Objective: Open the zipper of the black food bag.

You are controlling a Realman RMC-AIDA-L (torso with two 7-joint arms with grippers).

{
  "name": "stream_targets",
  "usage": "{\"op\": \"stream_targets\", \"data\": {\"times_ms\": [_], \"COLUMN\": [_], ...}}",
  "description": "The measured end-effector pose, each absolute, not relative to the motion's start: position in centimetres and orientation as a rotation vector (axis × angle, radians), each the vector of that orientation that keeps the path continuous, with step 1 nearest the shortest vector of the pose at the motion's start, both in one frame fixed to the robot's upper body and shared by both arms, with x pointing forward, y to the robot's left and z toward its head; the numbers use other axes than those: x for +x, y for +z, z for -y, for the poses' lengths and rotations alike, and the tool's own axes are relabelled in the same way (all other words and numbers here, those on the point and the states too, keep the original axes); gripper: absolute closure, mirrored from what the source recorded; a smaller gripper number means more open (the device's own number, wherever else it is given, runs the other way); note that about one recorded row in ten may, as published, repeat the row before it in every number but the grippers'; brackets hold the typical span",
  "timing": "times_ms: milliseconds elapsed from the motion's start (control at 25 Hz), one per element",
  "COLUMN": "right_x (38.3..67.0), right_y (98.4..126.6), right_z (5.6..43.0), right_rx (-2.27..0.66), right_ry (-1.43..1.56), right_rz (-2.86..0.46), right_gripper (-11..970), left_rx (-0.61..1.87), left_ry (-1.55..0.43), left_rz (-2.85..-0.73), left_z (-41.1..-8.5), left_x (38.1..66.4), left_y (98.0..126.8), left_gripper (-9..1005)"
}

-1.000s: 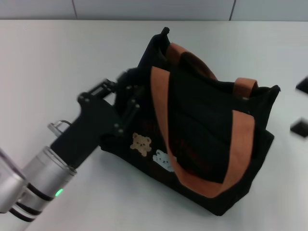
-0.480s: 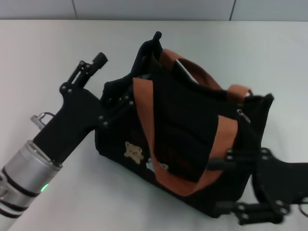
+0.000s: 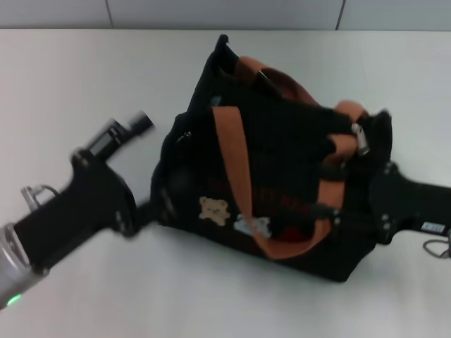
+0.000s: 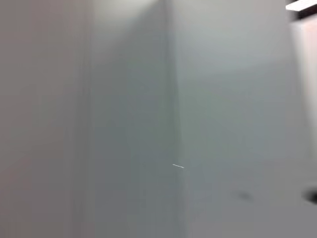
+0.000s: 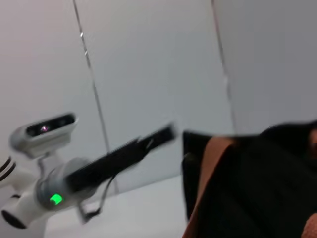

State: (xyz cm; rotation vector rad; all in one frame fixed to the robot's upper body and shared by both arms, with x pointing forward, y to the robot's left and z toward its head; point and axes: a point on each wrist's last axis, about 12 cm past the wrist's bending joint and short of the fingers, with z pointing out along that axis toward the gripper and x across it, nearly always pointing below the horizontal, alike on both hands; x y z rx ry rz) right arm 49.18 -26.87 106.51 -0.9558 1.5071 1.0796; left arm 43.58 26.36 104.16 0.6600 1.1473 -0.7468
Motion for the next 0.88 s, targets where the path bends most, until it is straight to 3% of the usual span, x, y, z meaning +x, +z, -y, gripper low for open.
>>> {"op": "stream_targets", "data": {"times_ms": [240,880], "right_x": [48.1,47.4], "right_y": [107.8,107.8], "right_z": [27.6,28.1], "right_rx": [-1.011,-1.043], "right_ry": [1.147,1.158], "right_rz": [-1.398,-1.404], "right_gripper": [167,119], "left_rx": [0.941,0.998], "left_ry": [-0.963,-1.042], "left_rz": [-1.142,-1.206], "left_z": [-26.2,-25.1], "left_x": [43.5,45.1], "left_y": [104.7,104.8], "left_gripper": [167,171]}}
